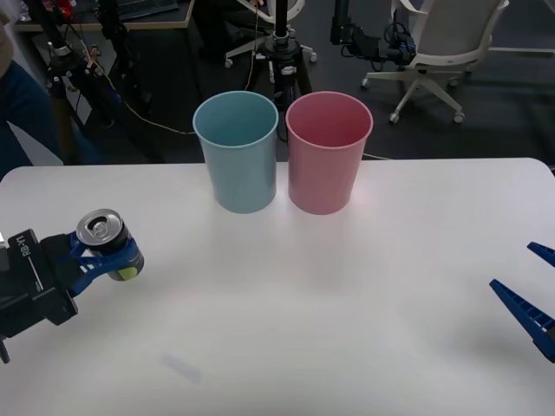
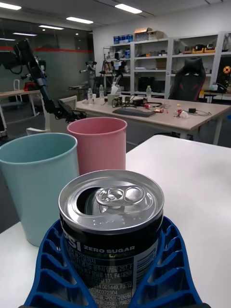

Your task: Grasp the object on the table and drop it into the matching bin: aluminum can to the light blue bin, PET bottle to the pink bin.

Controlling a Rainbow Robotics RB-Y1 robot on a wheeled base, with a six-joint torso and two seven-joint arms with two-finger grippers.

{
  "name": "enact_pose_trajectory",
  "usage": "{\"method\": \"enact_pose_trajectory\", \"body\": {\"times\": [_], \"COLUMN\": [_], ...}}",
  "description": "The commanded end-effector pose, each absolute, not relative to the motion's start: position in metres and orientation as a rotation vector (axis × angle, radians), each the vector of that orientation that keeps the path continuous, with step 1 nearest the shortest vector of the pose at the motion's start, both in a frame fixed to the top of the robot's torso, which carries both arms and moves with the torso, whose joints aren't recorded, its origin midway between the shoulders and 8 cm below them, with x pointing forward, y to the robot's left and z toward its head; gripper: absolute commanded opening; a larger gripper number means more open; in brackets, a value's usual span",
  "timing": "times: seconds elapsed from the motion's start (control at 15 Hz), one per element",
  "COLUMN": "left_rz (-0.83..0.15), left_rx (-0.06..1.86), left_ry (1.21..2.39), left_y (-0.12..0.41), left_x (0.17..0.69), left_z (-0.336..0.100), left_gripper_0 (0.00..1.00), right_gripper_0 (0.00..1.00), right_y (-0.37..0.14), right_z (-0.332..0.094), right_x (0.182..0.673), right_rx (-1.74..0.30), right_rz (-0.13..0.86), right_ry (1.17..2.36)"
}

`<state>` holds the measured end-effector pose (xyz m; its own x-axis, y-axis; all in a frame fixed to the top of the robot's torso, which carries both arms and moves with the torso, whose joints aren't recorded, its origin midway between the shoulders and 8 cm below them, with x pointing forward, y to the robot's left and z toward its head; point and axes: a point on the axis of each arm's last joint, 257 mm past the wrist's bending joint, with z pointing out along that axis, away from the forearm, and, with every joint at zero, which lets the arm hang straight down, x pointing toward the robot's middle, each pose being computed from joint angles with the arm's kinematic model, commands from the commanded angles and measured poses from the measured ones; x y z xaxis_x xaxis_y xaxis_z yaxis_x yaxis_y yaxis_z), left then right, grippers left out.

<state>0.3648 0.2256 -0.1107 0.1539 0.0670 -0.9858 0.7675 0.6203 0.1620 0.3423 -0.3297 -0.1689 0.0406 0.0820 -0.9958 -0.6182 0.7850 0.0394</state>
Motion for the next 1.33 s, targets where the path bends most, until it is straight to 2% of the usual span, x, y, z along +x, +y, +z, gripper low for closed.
{"method": "enact_pose_trajectory", "body": {"times": [0.07,0.2,0.33,0.6,1.07,1.33], "left_rz": [-0.595,-0.557,-0.569,-0.527,-0.607,-0.599], "left_rx": [0.77,0.778,0.771,0.821,0.802,0.821], "left_ry": [1.348,1.361,1.366,1.301,1.3,1.301], "left_y": [0.228,0.233,0.229,0.209,0.182,0.169], "left_x": [0.363,0.367,0.376,0.402,0.447,0.489], "left_z": [-0.09,-0.077,-0.066,-0.037,0.003,0.013], "left_gripper_0": [0.01,0.0,0.0,0.01,0.02,0.02], "right_gripper_0": [1.0,1.0,1.0,1.0,1.0,1.0], "right_y": [-0.33,-0.33,-0.33,-0.33,-0.33,-0.33], "right_z": [-0.169,-0.169,-0.169,-0.169,-0.169,-0.169], "right_x": [0.342,0.342,0.342,0.342,0.342,0.342], "right_rx": [-0.465,-0.465,-0.465,-0.465,-0.465,-0.465], "right_rz": [0.567,0.567,0.567,0.567,0.567,0.567], "right_ry": [1.441,1.441,1.441,1.441,1.441,1.441]}}
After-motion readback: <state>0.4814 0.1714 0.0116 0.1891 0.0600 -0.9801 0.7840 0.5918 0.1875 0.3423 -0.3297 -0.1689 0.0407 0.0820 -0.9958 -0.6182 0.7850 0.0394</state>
